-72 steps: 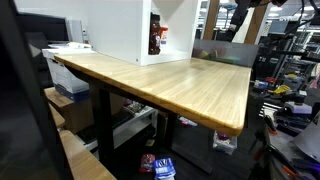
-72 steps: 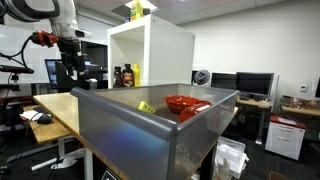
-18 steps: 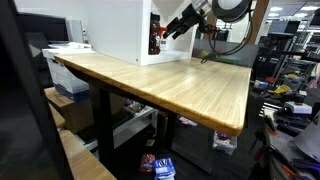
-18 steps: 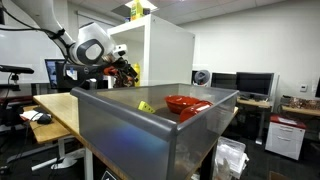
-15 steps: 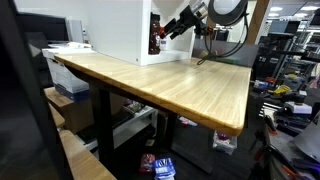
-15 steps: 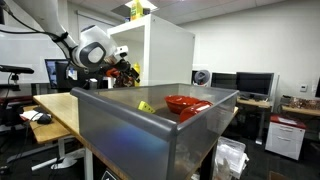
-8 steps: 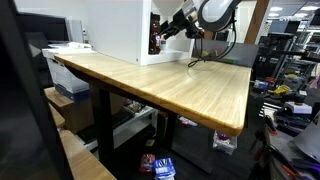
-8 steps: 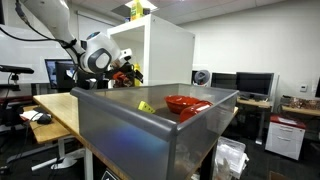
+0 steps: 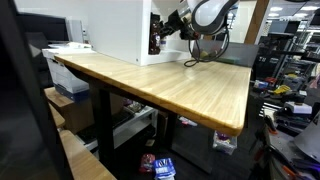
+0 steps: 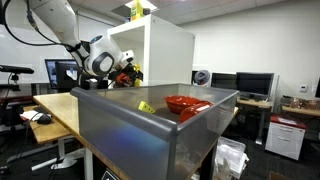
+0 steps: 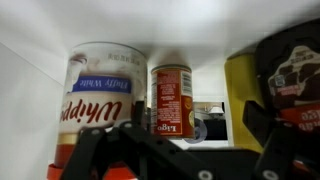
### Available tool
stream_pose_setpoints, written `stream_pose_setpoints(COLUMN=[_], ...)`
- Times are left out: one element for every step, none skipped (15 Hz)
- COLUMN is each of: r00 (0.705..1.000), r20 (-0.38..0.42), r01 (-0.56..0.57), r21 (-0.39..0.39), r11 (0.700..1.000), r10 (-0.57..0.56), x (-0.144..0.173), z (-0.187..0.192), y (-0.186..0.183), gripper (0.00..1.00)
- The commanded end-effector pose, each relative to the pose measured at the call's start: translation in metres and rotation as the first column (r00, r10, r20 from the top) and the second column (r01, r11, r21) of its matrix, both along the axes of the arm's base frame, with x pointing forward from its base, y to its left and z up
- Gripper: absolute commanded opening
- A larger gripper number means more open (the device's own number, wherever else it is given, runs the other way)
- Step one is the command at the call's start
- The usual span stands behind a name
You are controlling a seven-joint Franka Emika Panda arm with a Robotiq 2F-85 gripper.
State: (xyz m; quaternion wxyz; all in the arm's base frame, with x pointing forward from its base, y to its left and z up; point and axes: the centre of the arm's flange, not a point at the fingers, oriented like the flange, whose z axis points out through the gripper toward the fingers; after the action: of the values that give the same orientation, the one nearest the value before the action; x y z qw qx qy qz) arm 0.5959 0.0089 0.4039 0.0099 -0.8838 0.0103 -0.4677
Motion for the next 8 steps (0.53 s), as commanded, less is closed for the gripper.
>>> stream_pose_setpoints(r00=[0.999, 0.998, 0.998, 0.998, 0.997, 0.997, 0.996, 0.996], r20=[0.042, 0.045, 0.049, 0.054, 0.060, 0.060, 0.060, 0.061], r01=[0.033, 0.037, 0.040, 0.042, 0.048, 0.052, 0.058, 0.062], r21=[0.026, 0.031, 0.036, 0.038, 0.038, 0.039, 0.042, 0.044], r11=[0.999, 0.999, 0.999, 0.998, 0.998, 0.998, 0.997, 0.997], r10=[-0.035, -0.038, -0.041, -0.044, -0.051, -0.055, -0.061, -0.065], x=[0.0151, 0.0167, 0.0182, 0.0194, 0.0205, 0.0212, 0.0220, 0.0228], z=[-0.0046, -0.0049, -0.0053, -0.0059, -0.0074, -0.0078, -0.0086, -0.0092], y=[0.0007, 0.0006, 0.0008, 0.0009, 0.0006, 0.0001, -0.0009, -0.0013], gripper=[1.00, 1.00, 1.00, 1.00, 1.00, 1.00, 1.00, 1.00])
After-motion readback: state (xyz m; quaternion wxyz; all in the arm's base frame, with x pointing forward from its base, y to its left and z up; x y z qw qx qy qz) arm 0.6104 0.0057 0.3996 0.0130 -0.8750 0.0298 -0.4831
